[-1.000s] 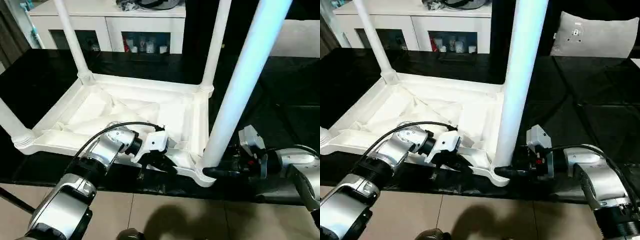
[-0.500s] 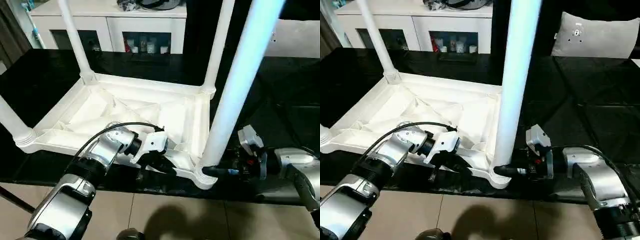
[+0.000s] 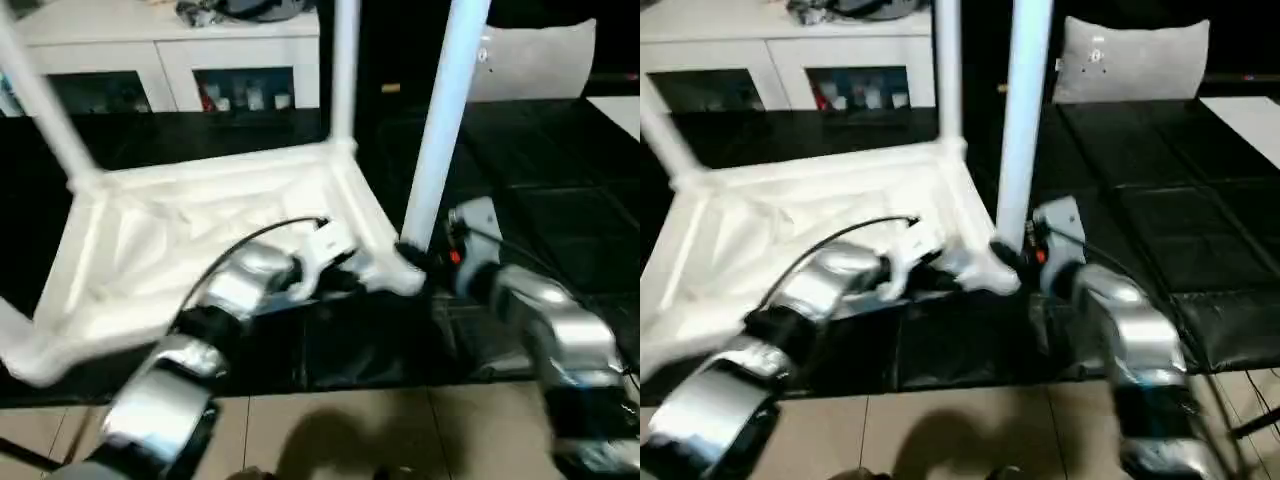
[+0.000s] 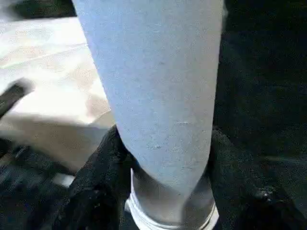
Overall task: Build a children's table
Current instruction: Rotate leg to tighten
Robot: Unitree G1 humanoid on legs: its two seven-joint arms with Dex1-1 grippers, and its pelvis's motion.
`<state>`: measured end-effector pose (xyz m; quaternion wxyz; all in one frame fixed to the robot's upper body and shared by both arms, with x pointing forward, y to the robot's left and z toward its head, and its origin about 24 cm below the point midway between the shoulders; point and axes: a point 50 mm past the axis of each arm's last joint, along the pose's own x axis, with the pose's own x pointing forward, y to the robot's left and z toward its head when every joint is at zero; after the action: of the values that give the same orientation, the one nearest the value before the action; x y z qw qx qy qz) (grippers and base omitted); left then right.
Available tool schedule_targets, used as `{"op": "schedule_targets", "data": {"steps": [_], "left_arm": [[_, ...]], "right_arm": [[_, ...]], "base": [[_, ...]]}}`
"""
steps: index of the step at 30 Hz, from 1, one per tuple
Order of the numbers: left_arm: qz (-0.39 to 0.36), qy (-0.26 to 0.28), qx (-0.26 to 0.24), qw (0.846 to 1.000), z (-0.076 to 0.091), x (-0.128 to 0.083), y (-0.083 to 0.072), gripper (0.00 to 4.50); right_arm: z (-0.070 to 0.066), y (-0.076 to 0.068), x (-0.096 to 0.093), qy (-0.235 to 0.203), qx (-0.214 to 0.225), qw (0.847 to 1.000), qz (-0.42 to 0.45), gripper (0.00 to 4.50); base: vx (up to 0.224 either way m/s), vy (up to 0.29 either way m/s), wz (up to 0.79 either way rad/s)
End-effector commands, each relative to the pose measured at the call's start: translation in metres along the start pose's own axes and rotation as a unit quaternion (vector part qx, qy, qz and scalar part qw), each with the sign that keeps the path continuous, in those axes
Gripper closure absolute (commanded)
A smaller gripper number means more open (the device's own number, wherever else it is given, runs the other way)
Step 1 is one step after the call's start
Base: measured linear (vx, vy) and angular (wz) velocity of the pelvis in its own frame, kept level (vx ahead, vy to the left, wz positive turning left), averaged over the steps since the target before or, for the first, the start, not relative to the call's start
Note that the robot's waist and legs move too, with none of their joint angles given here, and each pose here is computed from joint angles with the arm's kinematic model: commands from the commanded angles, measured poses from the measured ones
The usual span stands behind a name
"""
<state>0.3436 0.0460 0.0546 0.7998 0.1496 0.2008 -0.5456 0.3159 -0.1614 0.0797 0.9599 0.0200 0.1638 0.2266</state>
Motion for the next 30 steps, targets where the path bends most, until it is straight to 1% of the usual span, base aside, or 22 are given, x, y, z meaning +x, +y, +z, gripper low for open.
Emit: {"op": "schedule_targets", "data": {"steps": [1, 2, 4, 6, 9, 10, 12, 14, 15, 16, 18, 19, 20, 21, 22, 23, 27, 29, 30], "left_arm": [[0.001, -0.095, 0.012, 0.995, 0.045, 0.016, -0.010, 4.50], [0.004, -0.095, 0.015, 0.995, 0.046, 0.018, -0.011, 4.50], [0.006, -0.091, 0.026, 0.996, 0.047, 0.018, -0.012, 4.50], [0.004, -0.087, 0.030, 0.996, 0.045, 0.017, -0.012, 4.50], [-0.008, -0.076, 0.059, 0.995, 0.038, 0.012, -0.010, 4.50], [-0.015, -0.072, 0.072, 0.995, 0.034, 0.008, -0.008, 4.50], [-0.022, -0.067, 0.076, 0.995, 0.030, 0.005, -0.007, 4.50], [-0.036, -0.063, 0.083, 0.994, 0.025, -0.001, -0.005, 4.50], [-0.036, -0.063, 0.083, 0.994, 0.025, -0.001, -0.005, 4.50], [-0.048, -0.058, 0.086, 0.993, 0.021, -0.006, -0.003, 4.50], [-0.056, -0.055, 0.089, 0.993, 0.019, -0.009, -0.002, 4.50], [-0.075, -0.054, 0.097, 0.991, 0.016, -0.012, -0.003, 4.50], [-0.102, -0.052, 0.104, 0.988, 0.013, -0.017, -0.004, 4.50], [-0.102, -0.052, 0.104, 0.988, 0.013, -0.017, -0.004, 4.50], [-0.133, -0.050, 0.122, 0.982, 0.010, -0.021, -0.007, 4.50], [-0.150, -0.049, 0.128, 0.979, 0.008, -0.024, -0.008, 4.50], [-0.189, -0.031, 0.148, 0.970, 0.002, -0.030, -0.011, 4.50], [-0.213, -0.016, 0.162, 0.964, -0.002, -0.036, -0.011, 4.50], [-0.213, -0.016, 0.162, 0.964, -0.002, -0.036, -0.011, 4.50]], "right_arm": [[-0.008, 0.028, 0.017, 0.012, 0.014, 0.999, 0.035, 2.53], [-0.007, 0.029, 0.018, 0.006, 0.003, 0.999, 0.036, 2.19], [-0.005, 0.031, 0.019, -0.008, -0.010, 0.999, 0.037, 1.84], [-0.003, 0.030, 0.018, -0.016, -0.006, 0.999, 0.041, 1.75], [-0.001, 0.028, 0.011, -0.023, -0.009, 0.998, 0.065, 1.47], [-0.002, 0.023, 0.006, -0.019, -0.019, 0.997, 0.074, 1.37], [-0.003, 0.017, 0.001, -0.015, -0.031, 0.996, 0.082, 1.24], [-0.004, 0.006, -0.007, -0.008, -0.047, 0.994, 0.093, 1.04], [-0.004, 0.006, -0.007, -0.008, -0.047, 0.994, 0.093, 0.92], [-0.005, -0.003, -0.015, -0.003, -0.067, 0.992, 0.109, 0.78], [-0.005, -0.008, -0.019, 0.002, -0.079, 0.990, 0.117, 0.71], [-0.004, -0.013, -0.026, 0.003, -0.094, 0.986, 0.135, 0.50], [-0.001, -0.016, -0.034, 0.001, -0.108, 0.981, 0.160, 0.50], [-0.001, -0.016, -0.034, 0.001, -0.108, 0.981, 0.160, 0.40], [0.000, -0.017, -0.042, 0.005, -0.118, 0.973, 0.197, 0.33], [-0.001, -0.017, -0.046, 0.012, -0.127, 0.969, 0.214, 0.33], [-0.005, -0.020, -0.053, 0.036, -0.154, 0.956, 0.248, 0.33], [-0.007, -0.021, -0.057, 0.043, -0.155, 0.947, 0.278, 0.33], [-0.007, -0.021, -0.057, 0.043, -0.155, 0.947, 0.278, 0.33]], "base": [[0.000, 0.000, 0.00], [0.000, 0.000, 0.00], [0.000, 0.000, 0.00], [0.000, 0.000, 0.00], [0.000, 0.000, 0.00], [0.000, 0.000, 0.00], [0.000, 0.000, 0.00], [0.000, 0.000, 0.00], [0.000, 0.000, 0.00], [0.000, 0.000, 0.00], [0.000, 0.000, 0.00], [0.000, 0.000, 0.00], [0.000, 0.000, 0.00], [0.000, 0.000, 0.00], [0.000, 0.000, 0.00], [0.000, 0.000, 0.00], [0.000, 0.000, 0.00], [0.000, 0.000, 0.00], [0.000, 0.000, 0.00]]}}
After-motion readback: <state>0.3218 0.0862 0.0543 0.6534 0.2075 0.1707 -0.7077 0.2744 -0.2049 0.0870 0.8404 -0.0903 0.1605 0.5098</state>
